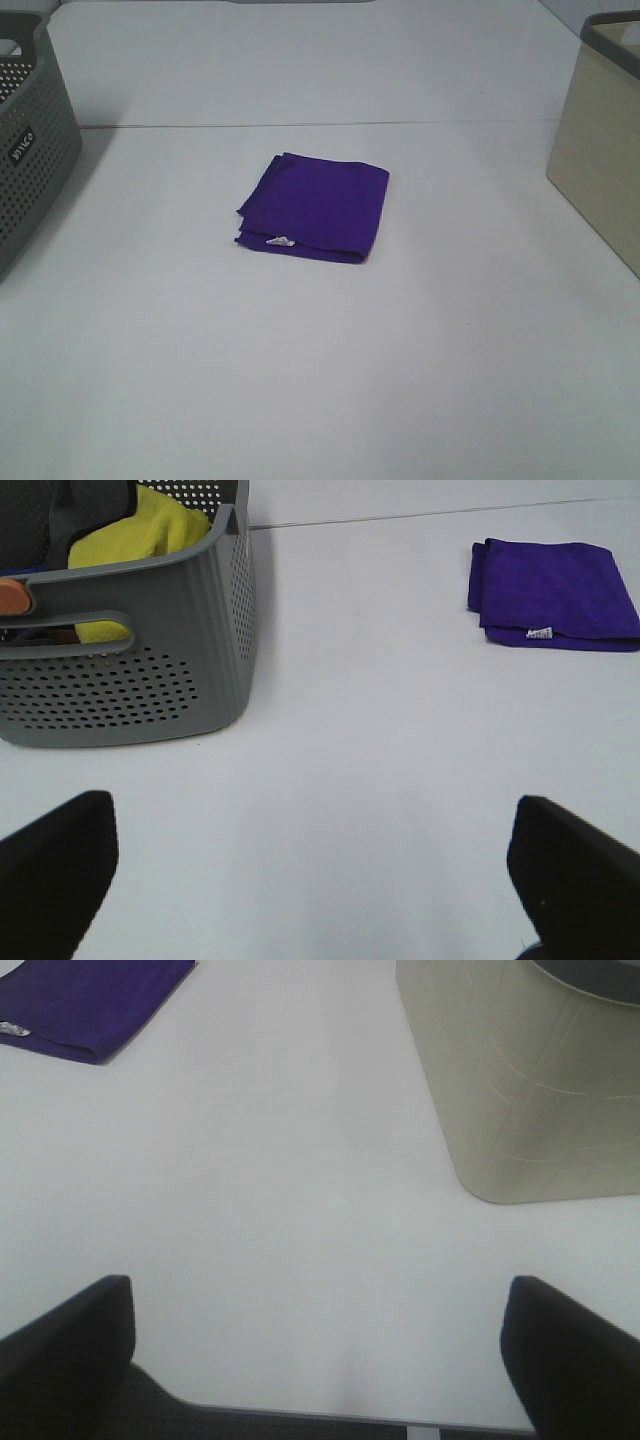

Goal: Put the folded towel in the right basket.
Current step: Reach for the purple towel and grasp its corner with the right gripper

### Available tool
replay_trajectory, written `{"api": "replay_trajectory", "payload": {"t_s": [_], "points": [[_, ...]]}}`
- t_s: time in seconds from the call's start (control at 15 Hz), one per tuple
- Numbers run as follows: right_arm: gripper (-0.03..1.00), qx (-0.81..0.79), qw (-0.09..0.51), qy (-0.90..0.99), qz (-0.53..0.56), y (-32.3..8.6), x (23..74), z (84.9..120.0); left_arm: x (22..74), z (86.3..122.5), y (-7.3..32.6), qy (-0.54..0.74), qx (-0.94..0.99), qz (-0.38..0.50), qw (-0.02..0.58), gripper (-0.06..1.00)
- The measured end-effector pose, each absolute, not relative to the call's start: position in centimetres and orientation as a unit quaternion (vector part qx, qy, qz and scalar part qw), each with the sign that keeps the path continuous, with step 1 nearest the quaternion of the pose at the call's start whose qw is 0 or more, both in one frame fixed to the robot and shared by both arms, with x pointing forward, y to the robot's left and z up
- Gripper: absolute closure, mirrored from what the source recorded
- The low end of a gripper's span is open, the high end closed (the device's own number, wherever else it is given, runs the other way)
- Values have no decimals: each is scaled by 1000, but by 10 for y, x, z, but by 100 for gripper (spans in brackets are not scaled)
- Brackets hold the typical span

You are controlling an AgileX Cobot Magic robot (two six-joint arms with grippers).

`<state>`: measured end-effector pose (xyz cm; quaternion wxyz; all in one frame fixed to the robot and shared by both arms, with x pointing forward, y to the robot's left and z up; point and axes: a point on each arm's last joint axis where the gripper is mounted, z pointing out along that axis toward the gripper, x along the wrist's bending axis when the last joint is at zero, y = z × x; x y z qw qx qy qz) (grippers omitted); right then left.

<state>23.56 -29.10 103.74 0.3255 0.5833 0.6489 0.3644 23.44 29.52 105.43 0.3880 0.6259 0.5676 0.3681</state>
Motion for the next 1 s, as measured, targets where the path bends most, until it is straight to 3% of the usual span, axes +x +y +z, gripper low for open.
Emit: {"api": "replay_trajectory", "payload": {"t_s": [1.0], "points": [[1, 583, 326, 649, 364, -291, 236, 1037, 234, 1054, 295, 567, 626, 368, 388, -5]]}}
